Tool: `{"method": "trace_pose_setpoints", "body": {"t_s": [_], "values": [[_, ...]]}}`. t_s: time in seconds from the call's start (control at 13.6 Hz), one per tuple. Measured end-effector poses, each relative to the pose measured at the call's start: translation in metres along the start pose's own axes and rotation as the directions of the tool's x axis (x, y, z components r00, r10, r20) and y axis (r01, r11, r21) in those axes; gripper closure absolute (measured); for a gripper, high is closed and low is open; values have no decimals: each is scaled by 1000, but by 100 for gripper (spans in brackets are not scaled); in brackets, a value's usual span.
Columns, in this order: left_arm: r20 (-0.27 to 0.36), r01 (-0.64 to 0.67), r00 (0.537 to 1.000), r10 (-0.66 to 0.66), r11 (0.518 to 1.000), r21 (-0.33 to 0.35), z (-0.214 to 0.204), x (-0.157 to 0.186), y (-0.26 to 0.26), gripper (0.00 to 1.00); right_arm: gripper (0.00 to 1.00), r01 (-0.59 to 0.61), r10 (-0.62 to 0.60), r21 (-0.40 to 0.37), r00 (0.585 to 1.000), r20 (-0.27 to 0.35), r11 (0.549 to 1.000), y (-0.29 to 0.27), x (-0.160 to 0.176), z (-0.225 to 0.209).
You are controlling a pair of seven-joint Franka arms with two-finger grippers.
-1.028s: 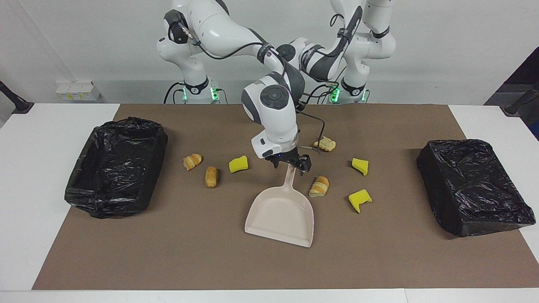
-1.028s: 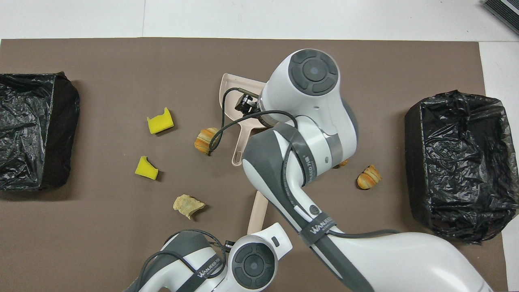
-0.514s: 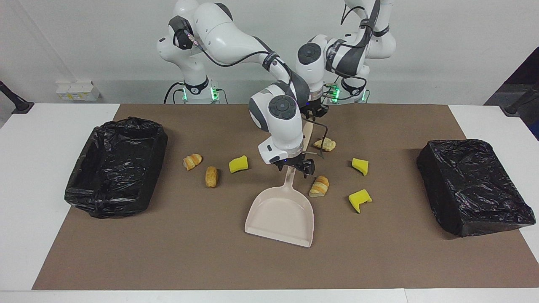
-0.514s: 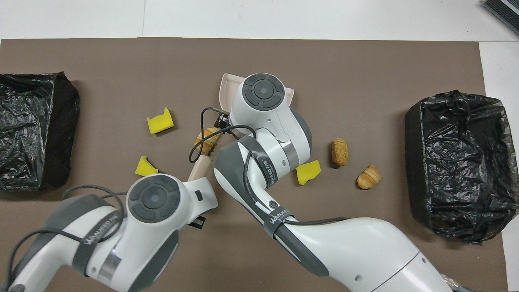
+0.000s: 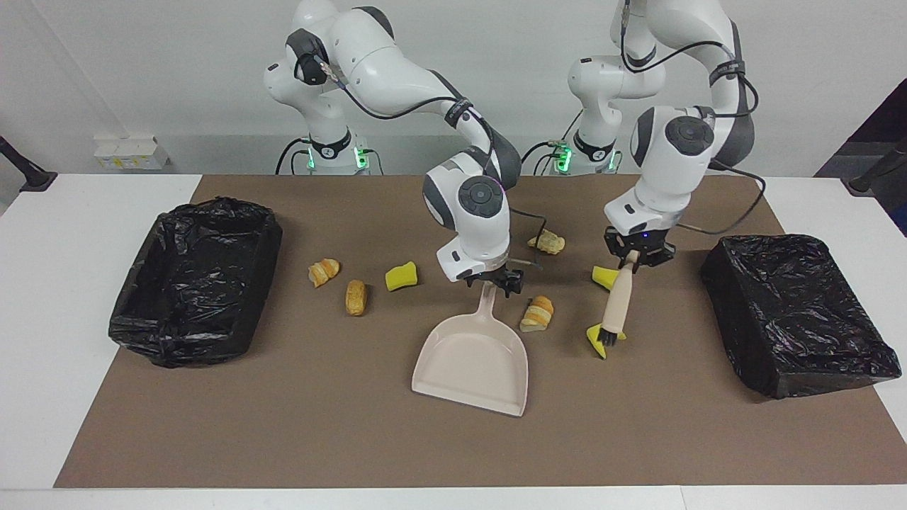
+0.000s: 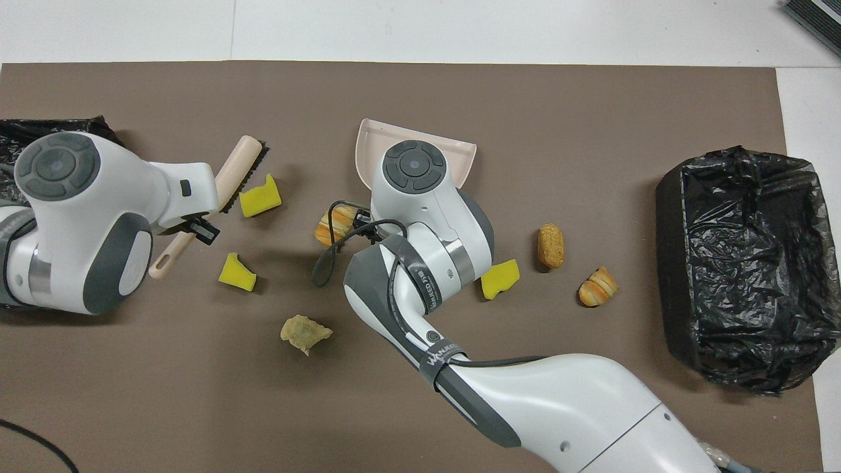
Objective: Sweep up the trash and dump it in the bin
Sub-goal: 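Grasp the brush handle with the left gripper while the right gripper grasps the dustpan, then lift the brush with the left gripper while the right gripper positions the dustpan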
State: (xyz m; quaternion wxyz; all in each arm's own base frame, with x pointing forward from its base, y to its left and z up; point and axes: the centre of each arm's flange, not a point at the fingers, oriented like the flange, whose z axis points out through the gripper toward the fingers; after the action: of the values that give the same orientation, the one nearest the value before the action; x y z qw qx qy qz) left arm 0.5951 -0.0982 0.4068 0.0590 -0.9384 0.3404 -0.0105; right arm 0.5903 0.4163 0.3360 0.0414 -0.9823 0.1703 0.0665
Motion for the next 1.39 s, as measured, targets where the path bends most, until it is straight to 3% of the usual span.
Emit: {"method": "trace_pose_setpoints", "body": {"t_s": [0.15, 0.37, 0.59, 1.03, 1.17, 1.39], "values": [[17, -157, 988, 157, 986, 48, 20, 21, -31, 75, 60, 3, -3, -4, 1000, 3, 1000, 1, -1, -5], [44, -315, 949, 312, 947, 67, 43, 41, -40, 75, 69, 6, -6, 1, 1000, -1, 1000, 1, -2, -8], [36, -393, 919, 391, 918, 52, 49, 56, -17, 75, 93, 18, -18, 6, 1000, -5, 1000, 4, 2, -13], [47, -474, 880, 473, 880, 5, 56, 68, 37, 75, 92, 70, -68, 46, 997, -42, 996, 3, 2, -31], [71, -504, 861, 504, 863, -9, 53, 53, 44, 75, 76, 51, -49, 72, 998, -34, 996, 7, 3, -18], [120, -541, 832, 542, 840, -40, 47, 21, 63, 75, 43, 14, -12, 97, 1000, -13, 995, 18, 7, -6]]}}
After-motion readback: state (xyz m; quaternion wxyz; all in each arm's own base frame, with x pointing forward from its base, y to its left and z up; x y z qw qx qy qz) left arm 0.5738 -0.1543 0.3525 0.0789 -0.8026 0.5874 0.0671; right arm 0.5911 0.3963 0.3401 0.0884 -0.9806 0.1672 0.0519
